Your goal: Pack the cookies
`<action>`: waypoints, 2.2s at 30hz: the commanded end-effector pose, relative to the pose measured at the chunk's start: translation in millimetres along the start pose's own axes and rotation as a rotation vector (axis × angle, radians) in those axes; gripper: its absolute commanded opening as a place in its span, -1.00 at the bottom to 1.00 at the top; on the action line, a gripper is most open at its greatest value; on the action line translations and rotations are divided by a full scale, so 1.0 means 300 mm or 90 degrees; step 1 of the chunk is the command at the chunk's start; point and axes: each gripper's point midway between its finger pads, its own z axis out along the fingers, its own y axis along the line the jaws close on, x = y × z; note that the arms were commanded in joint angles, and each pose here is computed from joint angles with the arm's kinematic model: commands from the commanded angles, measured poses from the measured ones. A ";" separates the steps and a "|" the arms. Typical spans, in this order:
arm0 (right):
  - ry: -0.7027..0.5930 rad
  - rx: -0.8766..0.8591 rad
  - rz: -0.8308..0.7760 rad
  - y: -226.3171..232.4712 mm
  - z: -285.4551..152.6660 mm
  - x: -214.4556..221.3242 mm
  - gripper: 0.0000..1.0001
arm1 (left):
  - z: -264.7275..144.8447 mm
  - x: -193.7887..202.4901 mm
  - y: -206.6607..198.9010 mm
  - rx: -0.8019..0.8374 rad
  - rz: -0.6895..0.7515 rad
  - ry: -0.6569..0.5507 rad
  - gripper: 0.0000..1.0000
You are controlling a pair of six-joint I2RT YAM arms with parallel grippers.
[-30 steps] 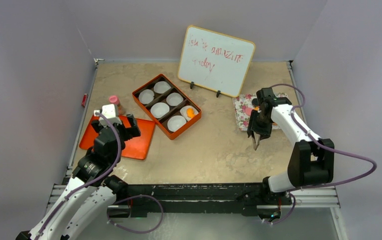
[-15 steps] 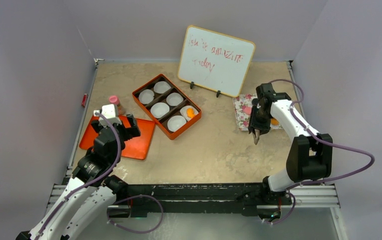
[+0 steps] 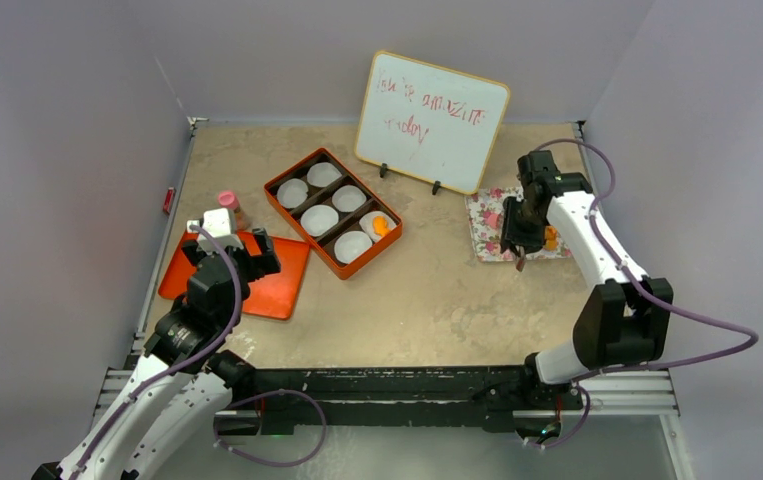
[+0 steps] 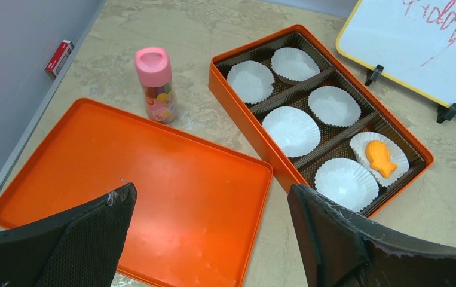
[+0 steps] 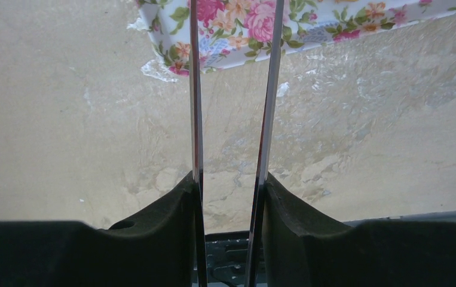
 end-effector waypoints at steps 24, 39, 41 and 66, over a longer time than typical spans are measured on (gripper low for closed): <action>-0.117 -0.179 -0.234 0.463 -0.249 -0.042 -0.75 | 0.006 -0.022 -0.003 0.003 -0.009 -0.017 0.93; -0.085 -0.253 -0.385 0.785 -0.240 0.096 -0.76 | 0.006 -0.020 -0.002 0.004 -0.008 -0.017 0.93; -0.076 -0.258 -0.405 0.819 -0.230 0.120 -0.75 | 0.007 -0.022 -0.001 0.002 -0.007 -0.018 0.93; 0.026 -0.195 -0.508 0.897 -0.087 0.255 -0.63 | 0.005 -0.024 0.006 -0.002 -0.009 -0.021 0.93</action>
